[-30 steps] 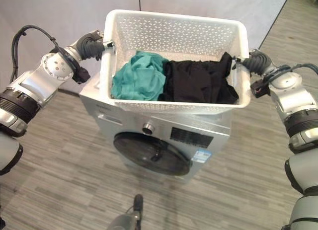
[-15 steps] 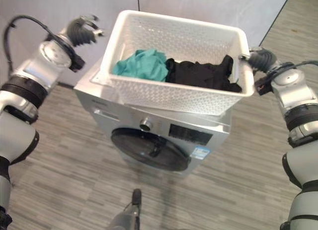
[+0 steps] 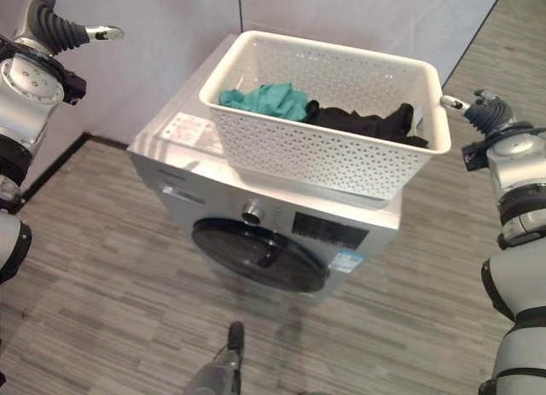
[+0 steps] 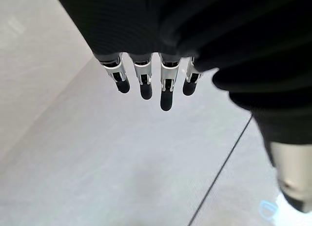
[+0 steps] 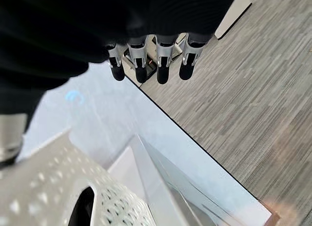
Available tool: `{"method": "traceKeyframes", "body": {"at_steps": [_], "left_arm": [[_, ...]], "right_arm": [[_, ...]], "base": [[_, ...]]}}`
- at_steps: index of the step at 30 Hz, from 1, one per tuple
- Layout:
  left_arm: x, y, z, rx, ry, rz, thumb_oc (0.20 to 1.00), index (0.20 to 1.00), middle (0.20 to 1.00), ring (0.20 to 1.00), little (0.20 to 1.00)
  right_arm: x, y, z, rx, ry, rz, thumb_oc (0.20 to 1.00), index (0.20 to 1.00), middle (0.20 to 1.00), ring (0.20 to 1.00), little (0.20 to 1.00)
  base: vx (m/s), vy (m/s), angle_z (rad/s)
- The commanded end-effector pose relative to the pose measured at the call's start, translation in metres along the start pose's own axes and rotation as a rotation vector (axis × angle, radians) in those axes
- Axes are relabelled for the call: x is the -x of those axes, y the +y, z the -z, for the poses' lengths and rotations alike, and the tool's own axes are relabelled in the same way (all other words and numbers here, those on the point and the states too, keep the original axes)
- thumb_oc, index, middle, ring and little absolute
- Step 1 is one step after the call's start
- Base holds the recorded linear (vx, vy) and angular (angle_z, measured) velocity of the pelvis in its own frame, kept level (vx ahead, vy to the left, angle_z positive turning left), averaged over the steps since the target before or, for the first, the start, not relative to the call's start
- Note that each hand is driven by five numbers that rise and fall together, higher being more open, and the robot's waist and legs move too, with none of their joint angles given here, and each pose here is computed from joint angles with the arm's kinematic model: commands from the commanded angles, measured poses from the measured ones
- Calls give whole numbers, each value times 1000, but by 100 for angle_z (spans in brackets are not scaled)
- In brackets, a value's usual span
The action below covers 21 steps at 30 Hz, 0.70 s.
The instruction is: Grab the laundry basket,head to the washer,open it,put in the laundry and shut it.
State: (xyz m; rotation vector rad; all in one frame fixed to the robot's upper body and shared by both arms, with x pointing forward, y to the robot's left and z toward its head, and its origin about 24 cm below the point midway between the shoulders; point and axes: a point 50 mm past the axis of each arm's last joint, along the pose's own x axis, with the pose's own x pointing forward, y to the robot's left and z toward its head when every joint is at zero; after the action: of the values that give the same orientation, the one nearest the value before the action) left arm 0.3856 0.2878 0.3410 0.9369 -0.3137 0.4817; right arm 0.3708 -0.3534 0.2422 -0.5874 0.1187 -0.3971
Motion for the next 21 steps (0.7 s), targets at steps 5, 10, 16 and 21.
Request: {"method": "traceKeyframes", "body": {"at_steps": [5,10,16,21], "left_arm": [[1,63,5,100,-33,-238,1000,1000,1000,1000,1000],[18,75,22,172,-72,-332,1000,1000,1000,1000,1000],[102,82,100,196,-38,-408,1000,1000,1000,1000,1000],[168,78,170,115,211,-397,1000,1000,1000,1000,1000]], "right_arm": [[6,-44,-31,-110,-137,151,1000,1000,1000,1000,1000],[17,-57,-30,-215,-247,230,1000,1000,1000,1000,1000],[68,-82,38,-220,-326,438,1000,1000,1000,1000,1000],[99,-65,99,-176,-213,437,1000,1000,1000,1000,1000]], "base": [[39,-8,-1],[8,-2,0],[30,-13,0],[-3,-42,-10]]}}
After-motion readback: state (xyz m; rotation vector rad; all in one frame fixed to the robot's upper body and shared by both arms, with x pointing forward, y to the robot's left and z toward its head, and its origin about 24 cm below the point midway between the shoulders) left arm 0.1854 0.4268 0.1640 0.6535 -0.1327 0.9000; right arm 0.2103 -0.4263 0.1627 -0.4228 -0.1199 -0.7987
